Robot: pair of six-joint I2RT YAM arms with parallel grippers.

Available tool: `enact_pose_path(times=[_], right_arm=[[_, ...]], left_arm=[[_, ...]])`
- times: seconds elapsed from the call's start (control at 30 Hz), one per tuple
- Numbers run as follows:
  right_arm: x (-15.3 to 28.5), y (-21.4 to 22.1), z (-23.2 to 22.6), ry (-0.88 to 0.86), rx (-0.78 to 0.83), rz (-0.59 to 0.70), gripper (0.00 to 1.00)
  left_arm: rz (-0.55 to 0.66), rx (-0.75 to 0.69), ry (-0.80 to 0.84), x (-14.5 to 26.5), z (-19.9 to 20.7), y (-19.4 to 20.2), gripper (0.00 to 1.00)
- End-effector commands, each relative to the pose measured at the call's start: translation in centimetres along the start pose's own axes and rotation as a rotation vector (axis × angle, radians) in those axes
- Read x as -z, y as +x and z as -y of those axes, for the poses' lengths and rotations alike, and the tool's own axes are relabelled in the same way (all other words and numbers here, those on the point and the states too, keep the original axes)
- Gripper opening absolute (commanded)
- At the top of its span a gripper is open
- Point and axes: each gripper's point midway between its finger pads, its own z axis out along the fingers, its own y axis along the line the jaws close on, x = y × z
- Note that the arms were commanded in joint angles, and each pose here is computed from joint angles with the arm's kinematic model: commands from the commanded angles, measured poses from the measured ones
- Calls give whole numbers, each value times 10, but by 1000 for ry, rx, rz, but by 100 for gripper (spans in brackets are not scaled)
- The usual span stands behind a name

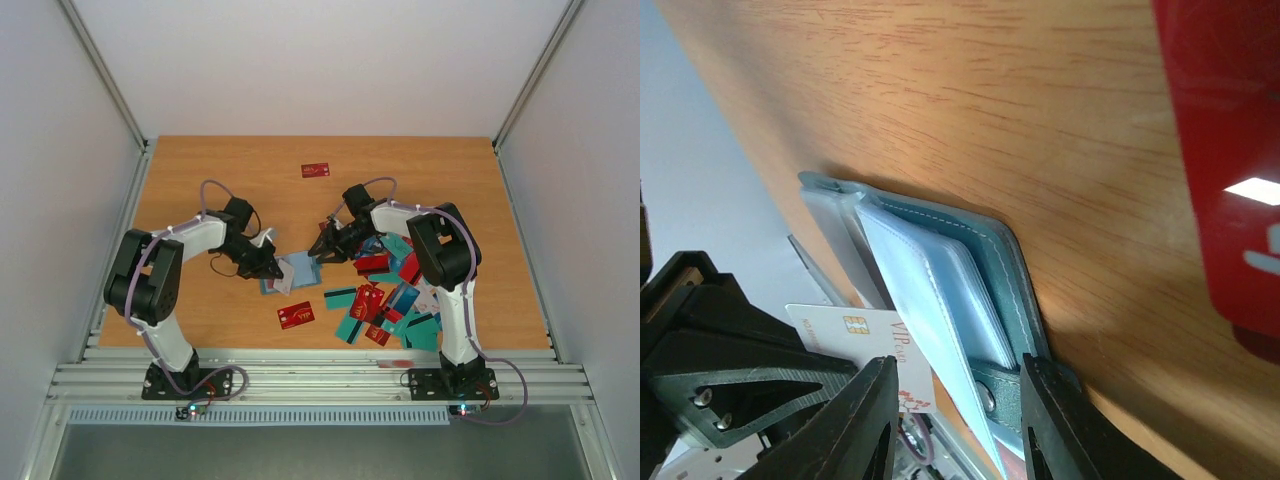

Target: Put the credit cards into the card holder

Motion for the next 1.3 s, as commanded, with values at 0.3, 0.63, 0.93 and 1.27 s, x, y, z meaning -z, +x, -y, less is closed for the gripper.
enact_pose_path(times=[0.3,0.63,0.93,1.27], right_arm=[[-7,4,17,17,-41,-16,35],[-8,12,26,23,-54,-24,34],[-11,16,31,26,-58,-36,33],[-15,19,32,27,-51,-49,32]], left_arm=[[15,-14,55,-12,-3,-7,0],[63,64,81,-11,-11,-19,0],[69,83,89,-11,-16,-24,0],[65,138,92,-15,-19,-32,0]])
